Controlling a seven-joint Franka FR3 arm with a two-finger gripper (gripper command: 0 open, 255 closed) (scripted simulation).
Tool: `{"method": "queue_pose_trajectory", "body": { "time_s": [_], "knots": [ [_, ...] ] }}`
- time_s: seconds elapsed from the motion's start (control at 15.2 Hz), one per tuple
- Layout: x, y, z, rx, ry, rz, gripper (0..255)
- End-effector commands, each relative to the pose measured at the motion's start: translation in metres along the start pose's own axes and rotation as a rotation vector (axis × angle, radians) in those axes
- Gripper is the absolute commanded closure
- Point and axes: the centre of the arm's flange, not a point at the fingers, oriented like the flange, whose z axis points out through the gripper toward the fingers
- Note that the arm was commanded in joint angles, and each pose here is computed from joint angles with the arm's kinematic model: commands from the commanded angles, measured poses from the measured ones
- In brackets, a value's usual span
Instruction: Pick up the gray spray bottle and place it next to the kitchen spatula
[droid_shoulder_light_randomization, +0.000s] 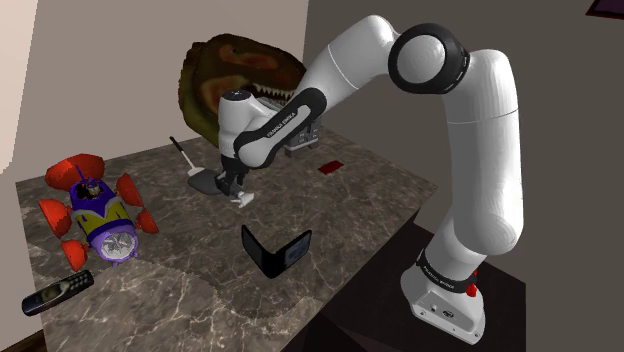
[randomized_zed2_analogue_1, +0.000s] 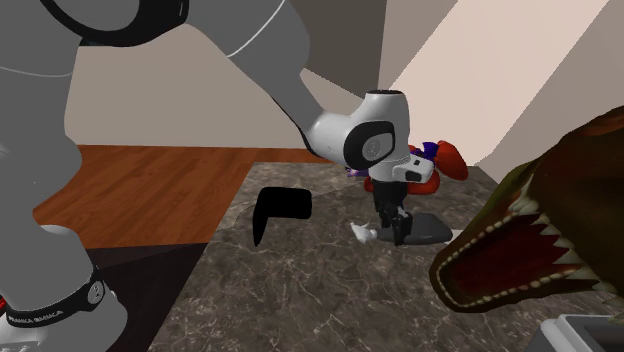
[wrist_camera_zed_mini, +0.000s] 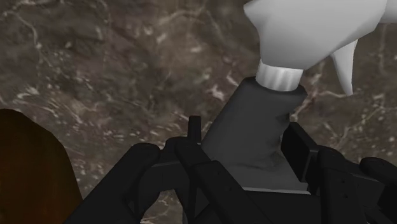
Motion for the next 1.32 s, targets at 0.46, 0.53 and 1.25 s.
{"method": "queue_pose_trajectory", "body": {
  "time_s": [0.46,0.53,1.25],
  "knots": [
    [0.0,0.0,0.0,0.0,0.0,0.0,0],
    [0.0,0.0,-0.013,0.0,0.0,0.0,0],
    [0.0,0.0,-0.05,0.0,0.0,0.0,0]
  ]
}}
